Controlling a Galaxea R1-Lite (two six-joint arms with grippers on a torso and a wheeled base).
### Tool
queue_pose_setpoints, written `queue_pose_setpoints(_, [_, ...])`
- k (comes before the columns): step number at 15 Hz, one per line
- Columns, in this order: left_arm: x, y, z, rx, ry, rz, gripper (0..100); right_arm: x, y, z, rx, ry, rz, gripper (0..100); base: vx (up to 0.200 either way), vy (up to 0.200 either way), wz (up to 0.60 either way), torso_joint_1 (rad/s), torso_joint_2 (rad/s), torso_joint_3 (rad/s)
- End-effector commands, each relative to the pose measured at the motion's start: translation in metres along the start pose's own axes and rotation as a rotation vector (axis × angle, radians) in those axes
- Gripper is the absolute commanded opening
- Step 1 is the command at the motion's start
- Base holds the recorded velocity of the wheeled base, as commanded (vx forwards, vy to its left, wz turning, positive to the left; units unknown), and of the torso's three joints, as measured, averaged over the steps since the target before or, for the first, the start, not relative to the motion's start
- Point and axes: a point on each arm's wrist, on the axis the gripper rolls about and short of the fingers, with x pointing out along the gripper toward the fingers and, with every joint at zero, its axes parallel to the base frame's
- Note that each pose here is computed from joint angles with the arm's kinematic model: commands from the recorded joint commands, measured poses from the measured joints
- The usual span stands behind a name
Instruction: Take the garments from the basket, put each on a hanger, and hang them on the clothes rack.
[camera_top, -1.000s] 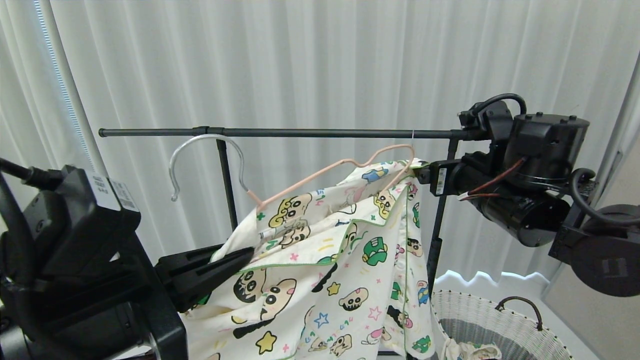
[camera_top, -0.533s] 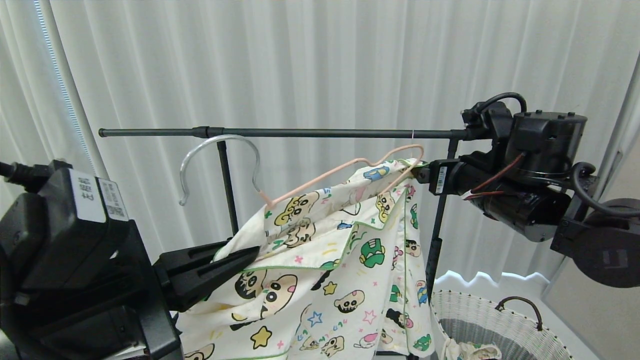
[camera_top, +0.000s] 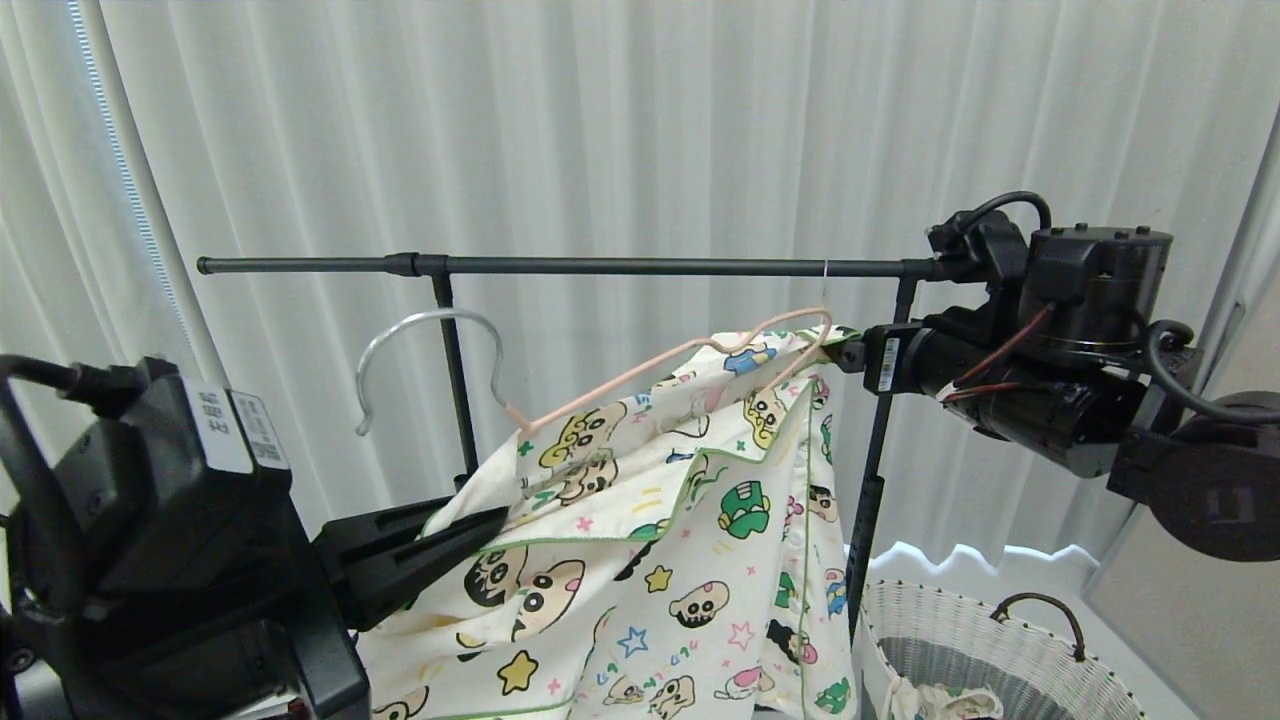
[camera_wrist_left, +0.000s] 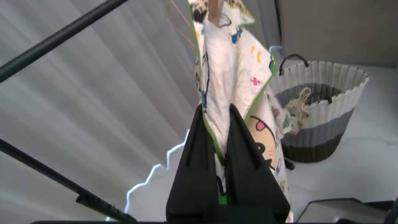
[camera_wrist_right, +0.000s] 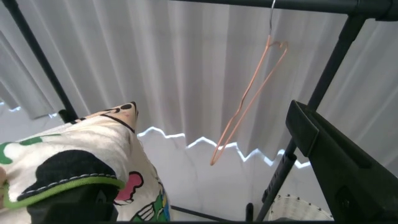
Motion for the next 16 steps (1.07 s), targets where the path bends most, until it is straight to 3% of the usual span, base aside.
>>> queue_pose_setpoints(1, [0.002, 0.0, -0.01, 0.027, 0.044, 0.006, 0, 0.0, -0.002, 0.0, 0.008, -0.002, -0.011, 100, 0.0, 0.0, 0.0, 0.0, 0.0, 0.0])
queue_pose_setpoints(7, [0.01, 0.013, -0.026, 0.081, 0.127, 0.041, 0, 0.0, -0.001, 0.0, 0.014, -0.002, -0.003, 100, 0.0, 0.0, 0.0, 0.0, 0.0, 0.0])
queue_pose_setpoints(12, [0.026, 0.014, -0.035, 0.066, 0.198, 0.03, 0, -0.005, 0.004, 0.004, 0.016, -0.015, 0.015, 100, 0.0, 0.0, 0.0, 0.0, 0.0, 0.0])
queue_pose_setpoints(13, [0.033, 0.016, -0.039, 0.064, 0.248, 0.062, 0, -0.009, 0.006, 0.007, 0.018, -0.024, 0.024, 100, 0.0, 0.0, 0.0, 0.0, 0.0, 0.0])
queue_pose_setpoints(16, [0.042, 0.018, -0.041, 0.063, 0.28, 0.082, 0, -0.011, 0.007, 0.008, 0.017, -0.029, 0.028, 100, 0.0, 0.0, 0.0, 0.0, 0.0, 0.0])
